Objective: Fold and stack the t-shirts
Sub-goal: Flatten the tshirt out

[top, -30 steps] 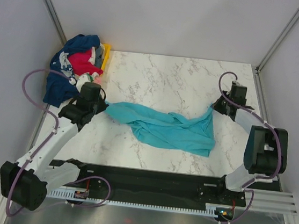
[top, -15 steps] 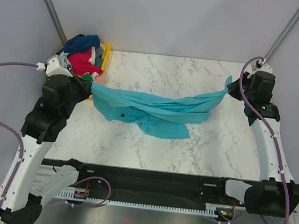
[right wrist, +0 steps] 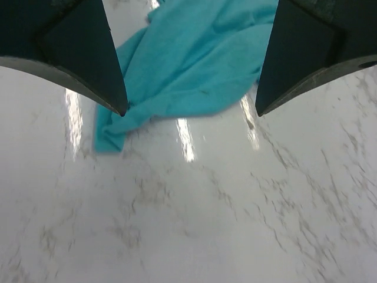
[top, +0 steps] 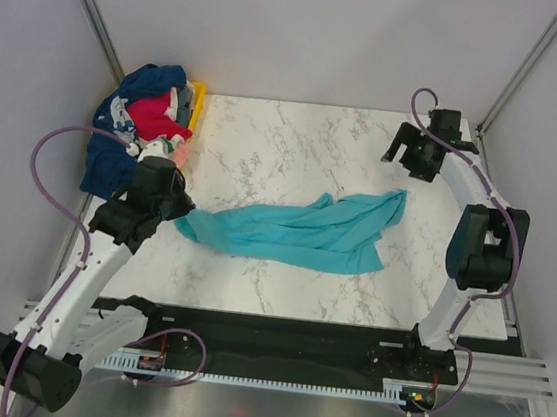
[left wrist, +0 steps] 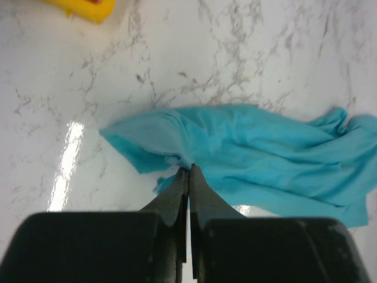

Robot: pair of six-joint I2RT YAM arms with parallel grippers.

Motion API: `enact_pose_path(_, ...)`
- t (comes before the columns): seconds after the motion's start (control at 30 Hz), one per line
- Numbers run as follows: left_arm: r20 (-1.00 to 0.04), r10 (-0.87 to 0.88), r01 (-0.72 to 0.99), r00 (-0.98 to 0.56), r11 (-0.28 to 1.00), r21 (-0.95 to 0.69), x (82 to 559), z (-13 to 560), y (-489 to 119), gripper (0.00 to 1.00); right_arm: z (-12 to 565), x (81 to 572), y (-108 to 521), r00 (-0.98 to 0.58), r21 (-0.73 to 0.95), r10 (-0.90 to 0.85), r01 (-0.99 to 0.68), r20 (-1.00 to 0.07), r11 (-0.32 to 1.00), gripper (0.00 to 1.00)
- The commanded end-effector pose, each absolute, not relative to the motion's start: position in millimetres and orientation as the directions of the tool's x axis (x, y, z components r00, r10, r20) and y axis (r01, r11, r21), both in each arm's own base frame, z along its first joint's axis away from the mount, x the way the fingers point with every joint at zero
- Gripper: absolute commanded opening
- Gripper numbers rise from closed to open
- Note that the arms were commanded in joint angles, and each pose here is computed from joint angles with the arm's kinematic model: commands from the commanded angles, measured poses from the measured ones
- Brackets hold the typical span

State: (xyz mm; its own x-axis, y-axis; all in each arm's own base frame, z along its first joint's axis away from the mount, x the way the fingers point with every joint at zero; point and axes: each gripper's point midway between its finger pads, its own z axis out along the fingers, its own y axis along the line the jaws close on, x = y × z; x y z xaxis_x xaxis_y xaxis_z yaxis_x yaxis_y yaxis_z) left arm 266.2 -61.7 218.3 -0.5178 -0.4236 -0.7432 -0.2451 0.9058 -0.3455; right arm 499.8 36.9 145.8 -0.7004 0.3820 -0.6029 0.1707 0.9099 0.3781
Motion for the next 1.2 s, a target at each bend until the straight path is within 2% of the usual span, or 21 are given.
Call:
enact_pose_path(0.0, -0.741, -0.381, -0.173, -0.553, 0.922, -0.345, 269.4, 213.6, -72.8, 0.02, 180.6, 455.7, 57.2, -0.703, 0.314, 0.304, 0.12, -0.643, 0.942, 0.98)
enact_pose_path(0.13, -0.741, -0.375, -0.177, -0.557, 0.925, -0.335, 270.0, 211.7, -71.7, 0.02, 160.5, 398.9, 63.5, -0.717, 0.281, 0.307, 0.16, -0.625, 0.946, 0.98)
enact_pose_path(0.17, -0.74, -0.375, -0.173, -0.558, 0.925, -0.338, 269.3, 212.1, -72.1, 0.02, 143.8, 374.5, 63.5, -0.723, 0.291, 0.333, 0.189, -0.604, 0.938, 0.98)
enact_pose_path(0.23, -0.735, -0.37, -0.162, -0.569, 0.926, -0.341, 267.5, 209.6, -74.2, 0.02, 128.0, 355.7, 68.6, -0.716, 0.322, 0.365, 0.205, -0.595, 0.924, 0.98)
enact_pose_path(0.27, -0.73, -0.368, -0.155, -0.576, 0.926, -0.344, 266.6, 208.6, -75.9, 0.02, 105.2, 331.1, 68.8, -0.733, 0.338, 0.409, 0.255, -0.543, 0.906, 0.98)
enact_pose_path(0.4, -0.722, -0.364, -0.138, -0.589, 0.925, -0.354, 266.7, 207.7, -80.2, 0.02, 64.5, 294.8, 66.0, -0.752, 0.335, 0.454, 0.322, -0.478, 0.886, 0.98)
enact_pose_path(0.77, -0.719, -0.37, -0.136, -0.589, 0.922, -0.362, 266.0, 208.4, -78.9, 0.02, 17.7, 254.8, 83.9, -0.809, 0.368, 0.435, 0.294, -0.396, 0.882, 0.77)
enact_pose_path(0.8, -0.717, -0.373, -0.139, -0.589, 0.921, -0.365, 266.1, 208.4, -78.8, 0.02, 15.7, 254.4, 84.8, -0.811, 0.369, 0.433, 0.292, -0.392, 0.882, 0.69)
enact_pose_path(0.87, -0.718, -0.374, -0.14, -0.587, 0.92, -0.366, 266.8, 208.9, -78.6, 0.02, 12.1, 252.2, 87.2, -0.823, 0.37, 0.426, 0.288, -0.376, 0.883, 0.64)
enact_pose_path(1.17, -0.71, -0.375, -0.142, -0.596, 0.92, -0.366, 267.5, 205.9, -78.5, 0.02, 15.5, 234.5, 93.0, -0.829, 0.386, 0.434, 0.294, -0.353, 0.874, 0.64)
